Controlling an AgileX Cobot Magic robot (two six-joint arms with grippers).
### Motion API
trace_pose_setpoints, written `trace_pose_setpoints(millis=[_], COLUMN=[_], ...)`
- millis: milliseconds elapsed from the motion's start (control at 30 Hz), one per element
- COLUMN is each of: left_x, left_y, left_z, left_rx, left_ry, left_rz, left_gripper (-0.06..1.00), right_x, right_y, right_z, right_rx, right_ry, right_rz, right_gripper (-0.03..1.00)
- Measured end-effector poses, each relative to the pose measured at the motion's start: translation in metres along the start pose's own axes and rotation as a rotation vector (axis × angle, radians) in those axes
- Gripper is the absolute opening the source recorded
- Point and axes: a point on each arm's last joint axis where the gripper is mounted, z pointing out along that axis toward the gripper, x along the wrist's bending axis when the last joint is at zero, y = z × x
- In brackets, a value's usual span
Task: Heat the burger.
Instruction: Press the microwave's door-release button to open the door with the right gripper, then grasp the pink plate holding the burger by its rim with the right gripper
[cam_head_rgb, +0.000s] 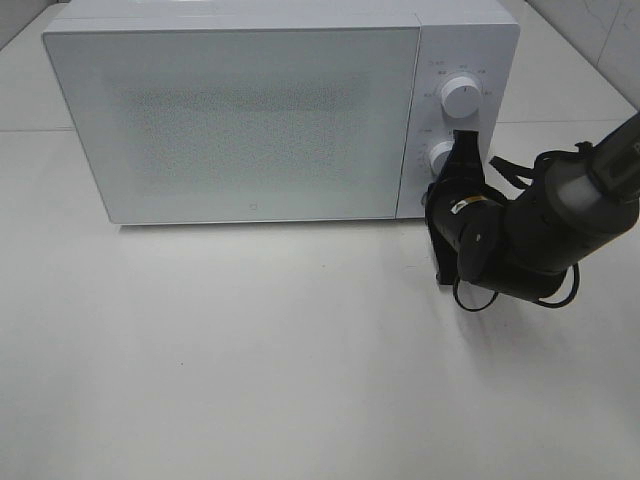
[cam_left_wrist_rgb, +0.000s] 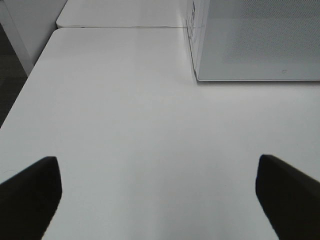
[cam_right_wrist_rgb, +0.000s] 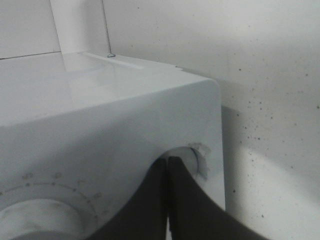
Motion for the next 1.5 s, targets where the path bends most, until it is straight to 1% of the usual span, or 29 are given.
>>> trace_pose_setpoints(millis=[633, 700, 967, 1133, 1167, 1200, 1267, 1333, 1400, 1433, 1467, 1500], left_x=[0.000, 0.000, 0.000, 0.000, 0.000, 0.000, 0.000, 0.000, 0.000, 0.000, 0.000, 0.000], left_y=[0.000, 0.000, 0.000, 0.000, 0.000, 0.000, 0.000, 0.000, 0.000, 0.000, 0.000, 0.000], left_z=[0.000, 0.000, 0.000, 0.000, 0.000, 0.000, 0.000, 0.000, 0.000, 0.000, 0.000, 0.000], left_rx=[0.000, 0.000, 0.000, 0.000, 0.000, 0.000, 0.000, 0.000, 0.000, 0.000, 0.000, 0.000], left_ry=[0.000, 0.000, 0.000, 0.000, 0.000, 0.000, 0.000, 0.000, 0.000, 0.000, 0.000, 0.000], left_rz=[0.000, 0.000, 0.000, 0.000, 0.000, 0.000, 0.000, 0.000, 0.000, 0.000, 0.000, 0.000], left_gripper=[0.98, 0.98, 0.98, 0.98, 0.98, 0.98, 0.98, 0.98, 0.98, 0.98, 0.98, 0.98], right_x=[0.001, 0.001, -0.002, 0.001, 0.009, 0.009, 0.010, 0.012, 0.013, 0.014, 0.014, 0.013], right_y=[0.000, -0.001, -0.006, -0.008, -0.011, -0.011, -0.012, -0.014, -0.015, -0.017, -0.017, -0.018], right_z=[0.005, 0.002, -0.008, -0.018, -0.025, -0.025, -0.028, -0.038, -0.041, -0.047, -0.047, -0.053], right_rx=[-0.002, -0.016, -0.024, -0.020, 0.002, 0.002, 0.011, 0.050, 0.066, 0.093, 0.093, 0.108], right_ry=[-0.021, -0.016, 0.003, 0.014, 0.059, 0.059, 0.051, 0.041, 0.036, 0.017, 0.017, -0.007], right_rz=[-0.009, 0.011, 0.014, 0.019, 0.010, 0.010, 0.012, -0.009, -0.014, -0.023, -0.023, -0.031], right_gripper=[0.01, 0.01, 0.01, 0.01, 0.01, 0.01, 0.01, 0.01, 0.01, 0.01, 0.01, 0.01])
